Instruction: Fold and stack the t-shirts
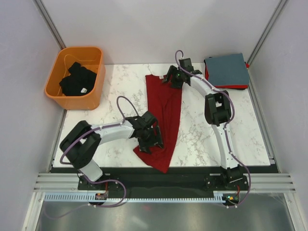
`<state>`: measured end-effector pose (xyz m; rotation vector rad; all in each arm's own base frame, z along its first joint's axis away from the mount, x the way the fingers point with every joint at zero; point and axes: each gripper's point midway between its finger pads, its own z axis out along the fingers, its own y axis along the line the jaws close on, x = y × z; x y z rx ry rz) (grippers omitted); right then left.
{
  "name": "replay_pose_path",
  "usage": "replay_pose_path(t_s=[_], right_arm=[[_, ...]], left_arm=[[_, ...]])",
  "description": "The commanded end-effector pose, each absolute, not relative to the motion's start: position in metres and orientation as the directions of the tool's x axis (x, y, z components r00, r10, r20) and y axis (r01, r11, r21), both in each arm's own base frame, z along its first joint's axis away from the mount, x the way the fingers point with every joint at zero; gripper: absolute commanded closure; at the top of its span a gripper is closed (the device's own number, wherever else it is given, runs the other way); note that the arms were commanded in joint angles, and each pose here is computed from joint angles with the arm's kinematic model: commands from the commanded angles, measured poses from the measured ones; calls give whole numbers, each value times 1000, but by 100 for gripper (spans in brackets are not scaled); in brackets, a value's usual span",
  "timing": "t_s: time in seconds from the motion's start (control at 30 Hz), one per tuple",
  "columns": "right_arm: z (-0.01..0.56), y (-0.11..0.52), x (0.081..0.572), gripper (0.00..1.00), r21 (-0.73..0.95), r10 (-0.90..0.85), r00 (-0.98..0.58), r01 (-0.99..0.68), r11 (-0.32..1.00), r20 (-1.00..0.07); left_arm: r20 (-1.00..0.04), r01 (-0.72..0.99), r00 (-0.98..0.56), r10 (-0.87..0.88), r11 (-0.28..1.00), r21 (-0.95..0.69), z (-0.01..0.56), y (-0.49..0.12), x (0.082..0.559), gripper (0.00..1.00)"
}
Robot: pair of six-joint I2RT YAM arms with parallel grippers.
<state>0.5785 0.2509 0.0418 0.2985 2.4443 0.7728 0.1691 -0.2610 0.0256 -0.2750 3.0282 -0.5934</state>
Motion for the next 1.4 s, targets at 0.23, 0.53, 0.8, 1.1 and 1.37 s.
replay_pose_path(t_s=[0.23,0.53,0.8,1.1,1.37], right_arm=[[-19,249,604,23,559,380,-827,97,823,-415],[70,240,624,20,589,409,-745,27,808,-527],[217,221,603,14,617,421,-647,-99,781,-636],[257,150,452,13,523,388,-663,-6,852,-640],[231,131,280,12,549,387,-680,-27,835,-623]], left_arm=[[191,-215,-973,-132,821,-529,61,-362,126,25],[-172,-80,-969,-174,890,-449,166,-311,136,25],[-467,6,-874,-134,958,-286,187,-264,224,21],[-500,-57,-847,-182,965,-256,155,-235,372,30],[-433,-88,-882,-188,966,-241,85,-247,450,40]])
